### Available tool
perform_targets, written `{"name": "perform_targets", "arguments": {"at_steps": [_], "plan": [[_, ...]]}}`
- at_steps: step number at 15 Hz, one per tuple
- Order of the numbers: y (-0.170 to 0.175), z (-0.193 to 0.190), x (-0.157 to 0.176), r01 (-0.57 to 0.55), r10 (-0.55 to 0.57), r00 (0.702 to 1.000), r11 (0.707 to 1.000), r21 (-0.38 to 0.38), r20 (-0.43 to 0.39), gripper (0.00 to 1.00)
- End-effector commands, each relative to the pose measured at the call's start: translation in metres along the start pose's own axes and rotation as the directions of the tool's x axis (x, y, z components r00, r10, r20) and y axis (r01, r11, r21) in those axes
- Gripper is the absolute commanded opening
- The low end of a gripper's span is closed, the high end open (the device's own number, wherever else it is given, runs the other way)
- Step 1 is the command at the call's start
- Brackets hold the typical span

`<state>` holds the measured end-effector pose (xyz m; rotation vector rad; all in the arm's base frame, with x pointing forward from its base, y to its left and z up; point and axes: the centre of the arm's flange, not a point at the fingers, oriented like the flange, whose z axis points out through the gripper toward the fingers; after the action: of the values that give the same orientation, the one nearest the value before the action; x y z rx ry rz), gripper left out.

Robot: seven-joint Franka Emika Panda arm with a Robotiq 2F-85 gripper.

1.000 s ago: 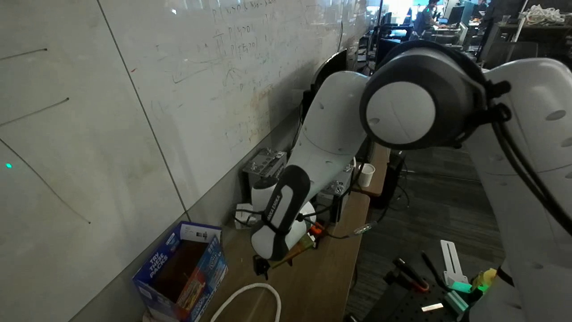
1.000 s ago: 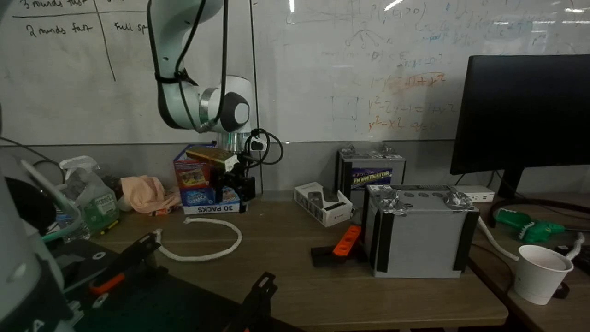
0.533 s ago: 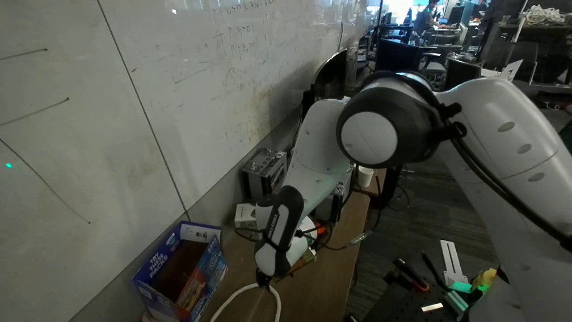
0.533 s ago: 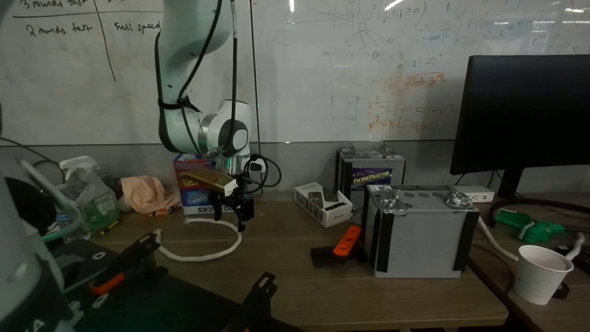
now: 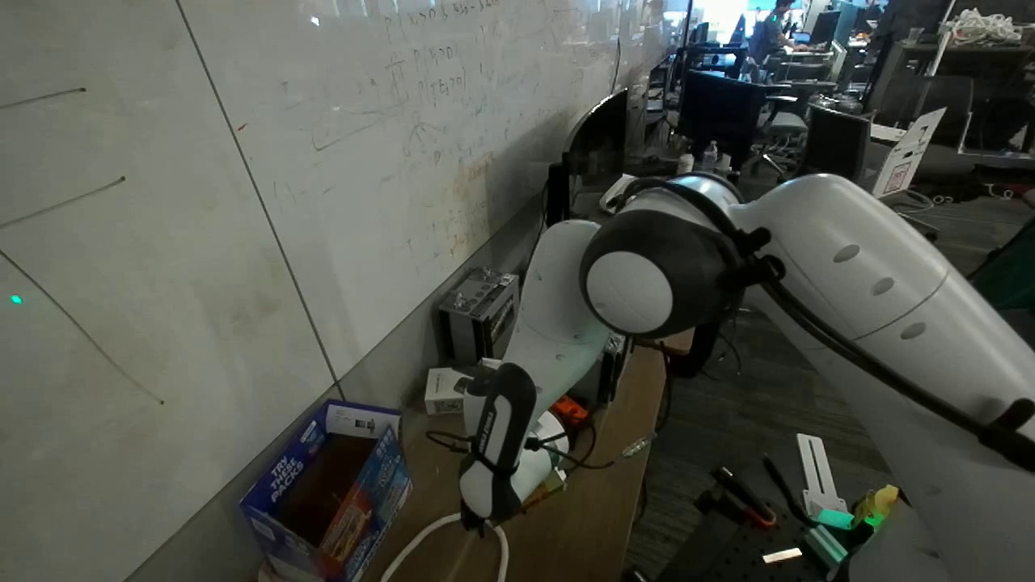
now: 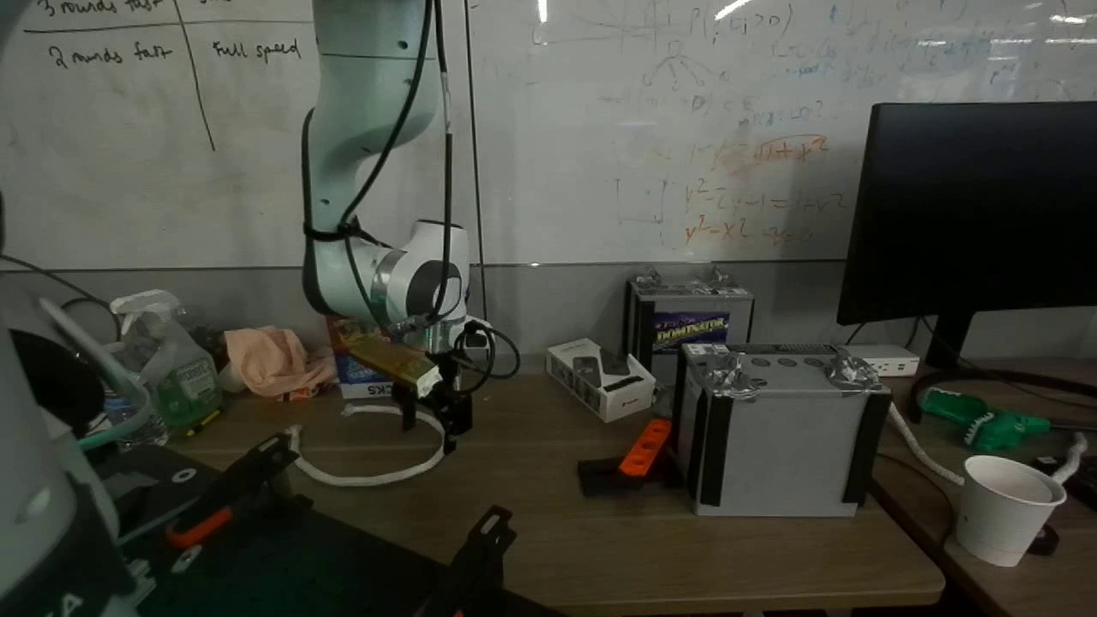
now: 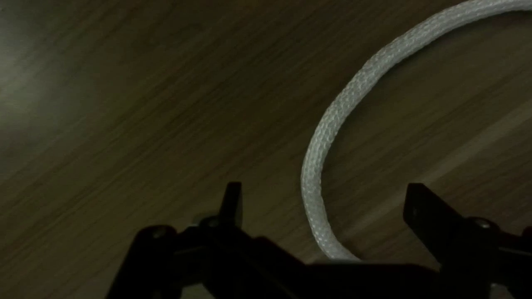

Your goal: Put the ropes inside the box

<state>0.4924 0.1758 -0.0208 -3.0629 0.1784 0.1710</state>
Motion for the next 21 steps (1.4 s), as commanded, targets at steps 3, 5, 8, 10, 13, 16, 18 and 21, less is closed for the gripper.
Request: {"name": "perform_targets", "arguments": {"at_steps": [3,5,8,10,13,16,18,21], "plan": [[0.0,0.024,0.001,-0.014,0.014,1.0,1.0,0.008,0.003,1.0],[0.002,0.03,0.0,-0.02,0.02,1.0,1.0,0.014,0.004,1.0],[0.002,0.036,-0.001,-0.027,0.027,1.0,1.0,0.012,-0.006,1.0],[0.002,0.038,0.0,-0.029,0.029,0.999,1.0,0.009,-0.022,1.0],[0.003,0.04,0.001,-0.03,0.03,0.999,1.0,0.009,-0.034,1.0],[0.003,0.041,0.002,-0.031,0.031,0.999,0.999,0.009,-0.041,1.0],[0.004,0.042,0.002,-0.031,0.032,0.999,0.999,0.012,-0.038,1.0],[0.004,0.043,0.002,-0.034,0.034,0.999,0.999,0.013,-0.035,1.0]]}}
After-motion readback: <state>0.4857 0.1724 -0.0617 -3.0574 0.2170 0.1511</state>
